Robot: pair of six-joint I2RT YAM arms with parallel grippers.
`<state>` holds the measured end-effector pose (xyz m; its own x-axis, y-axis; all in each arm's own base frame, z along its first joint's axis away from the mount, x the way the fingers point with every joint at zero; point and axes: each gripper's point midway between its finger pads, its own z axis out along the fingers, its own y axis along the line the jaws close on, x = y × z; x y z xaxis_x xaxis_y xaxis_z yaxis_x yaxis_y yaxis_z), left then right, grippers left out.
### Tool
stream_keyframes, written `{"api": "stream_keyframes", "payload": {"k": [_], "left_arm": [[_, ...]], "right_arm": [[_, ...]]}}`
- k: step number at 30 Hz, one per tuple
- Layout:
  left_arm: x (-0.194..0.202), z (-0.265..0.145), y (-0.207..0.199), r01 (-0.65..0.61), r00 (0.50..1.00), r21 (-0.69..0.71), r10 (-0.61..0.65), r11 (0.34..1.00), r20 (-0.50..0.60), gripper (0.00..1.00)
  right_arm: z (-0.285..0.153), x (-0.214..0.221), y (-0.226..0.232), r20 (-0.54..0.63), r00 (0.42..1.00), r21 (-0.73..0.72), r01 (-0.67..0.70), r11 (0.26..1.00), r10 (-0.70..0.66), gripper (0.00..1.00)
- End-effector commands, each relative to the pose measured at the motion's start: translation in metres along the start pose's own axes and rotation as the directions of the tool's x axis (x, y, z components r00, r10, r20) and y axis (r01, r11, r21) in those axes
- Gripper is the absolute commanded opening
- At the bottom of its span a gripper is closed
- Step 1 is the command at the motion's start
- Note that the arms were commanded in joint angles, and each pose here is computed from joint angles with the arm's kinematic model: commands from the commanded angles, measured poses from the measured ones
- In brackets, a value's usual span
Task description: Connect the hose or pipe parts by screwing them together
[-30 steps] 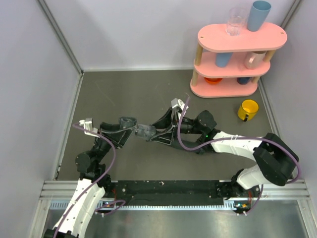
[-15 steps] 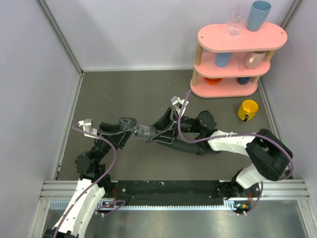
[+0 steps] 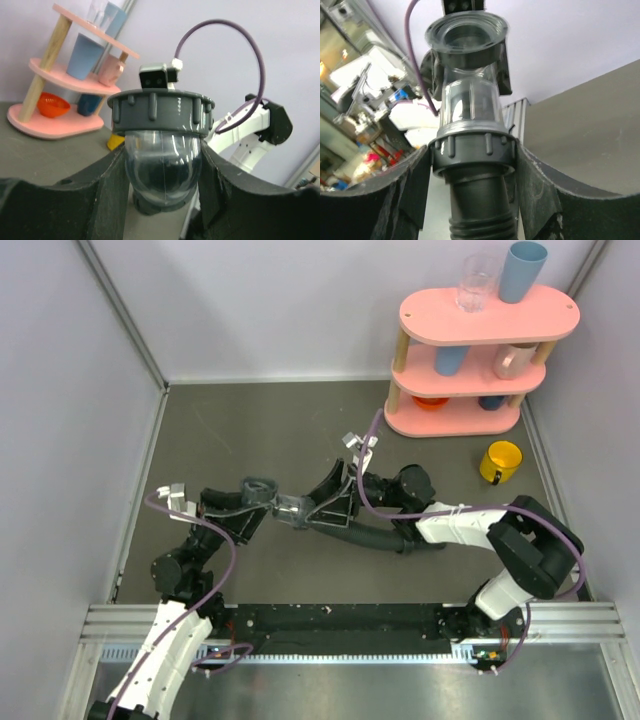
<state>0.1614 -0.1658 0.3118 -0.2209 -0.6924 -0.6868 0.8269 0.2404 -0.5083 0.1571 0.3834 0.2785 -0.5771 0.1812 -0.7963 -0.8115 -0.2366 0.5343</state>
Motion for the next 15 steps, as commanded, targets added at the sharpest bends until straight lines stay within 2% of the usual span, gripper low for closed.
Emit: {"api": "stream_keyframes", "payload": {"k": [1,15], "left_arm": [[0.048,-0.018,-0.016,-0.047,0.973,0.148,0.079,0.988,-0.218,0.0],[0.042,-0.013,-0.016,-0.035,0.979,0.148,0.064,0.988,-0.193,0.0]], "right_arm": [[0.007,-0.076,0.047,0.279,0.959,-0.131,0.085,0.988,-0.045,0.03],[-0.003,-0.072,0.048,0.235,0.972,-0.151,0.04,0.988,-0.004,0.0]]}}
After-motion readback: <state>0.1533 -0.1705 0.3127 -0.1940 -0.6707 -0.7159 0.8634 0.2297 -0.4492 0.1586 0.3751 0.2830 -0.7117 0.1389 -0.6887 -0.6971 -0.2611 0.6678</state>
